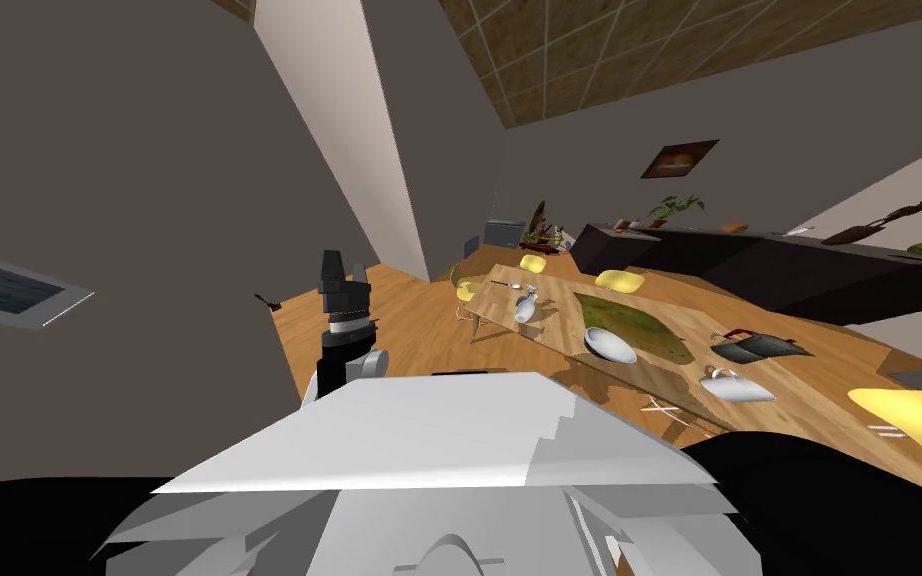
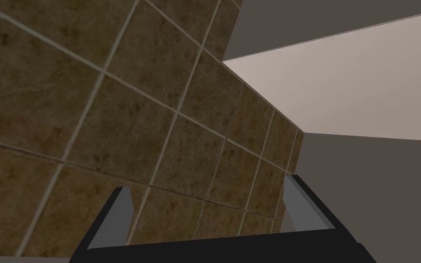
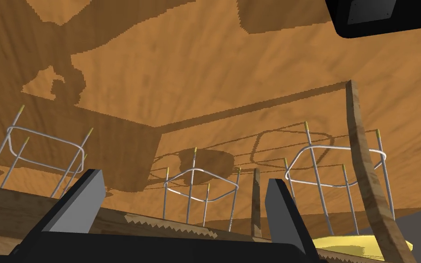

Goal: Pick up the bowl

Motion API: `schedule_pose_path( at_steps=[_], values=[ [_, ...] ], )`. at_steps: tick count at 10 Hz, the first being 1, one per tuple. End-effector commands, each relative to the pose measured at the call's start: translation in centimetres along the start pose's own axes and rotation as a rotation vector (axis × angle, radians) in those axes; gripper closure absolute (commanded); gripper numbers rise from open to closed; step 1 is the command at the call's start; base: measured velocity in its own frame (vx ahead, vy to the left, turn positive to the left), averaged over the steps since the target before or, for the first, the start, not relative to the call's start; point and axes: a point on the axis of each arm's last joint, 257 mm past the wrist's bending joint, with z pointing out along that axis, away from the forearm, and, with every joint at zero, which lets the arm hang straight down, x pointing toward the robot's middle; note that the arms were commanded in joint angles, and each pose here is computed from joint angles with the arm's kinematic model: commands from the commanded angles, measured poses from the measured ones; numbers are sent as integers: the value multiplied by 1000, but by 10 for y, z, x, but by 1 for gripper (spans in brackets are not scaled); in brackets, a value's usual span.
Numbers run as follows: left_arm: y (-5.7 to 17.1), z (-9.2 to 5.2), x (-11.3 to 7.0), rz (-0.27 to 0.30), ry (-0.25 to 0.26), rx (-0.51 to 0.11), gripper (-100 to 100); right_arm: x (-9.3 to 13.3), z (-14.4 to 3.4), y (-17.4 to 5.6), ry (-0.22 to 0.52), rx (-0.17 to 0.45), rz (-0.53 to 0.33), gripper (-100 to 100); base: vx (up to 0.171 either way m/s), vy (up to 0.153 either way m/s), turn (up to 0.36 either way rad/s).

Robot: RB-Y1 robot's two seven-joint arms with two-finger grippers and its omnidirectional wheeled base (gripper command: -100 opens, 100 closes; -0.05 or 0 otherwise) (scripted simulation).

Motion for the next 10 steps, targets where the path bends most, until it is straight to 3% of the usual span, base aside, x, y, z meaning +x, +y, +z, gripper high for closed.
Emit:
schedule_pose_path(
  at_steps=[1,3,4,5,6,7,8,9,10],
  values=[
    [0,0,0,0,0,0,0,14,-9,-34,49,54,-66,-100,66,30,190],
    [0,0,0,0,0,0,0,19,-10,-39,58,63,-64,-100,43,10,42],
    [0,0,0,0,0,0,0,30,-22,-71,105,112,-118,-100,44,19,182],
    [0,0,0,0,0,0,0,30,-22,-72,105,113,-118,-100,53,4,111],
    [0,0,0,0,0,0,0,41,-35,-100,149,156,-163,-100,68,8,166],
    [0,0,0,0,0,0,0,39,-36,-103,149,159,-170,-100,60,0,96],
    [0,0,0,0,0,0,0,44,-49,-133,190,201,-219,-100,78,-1,197],
    [0,0,0,0,0,0,0,44,-49,-133,190,201,-219,-100,63,-11,96],
    [0,0,0,0,0,0,0,47,-63,-159,226,239,-264,-100,64,-10,193]
  ],
)
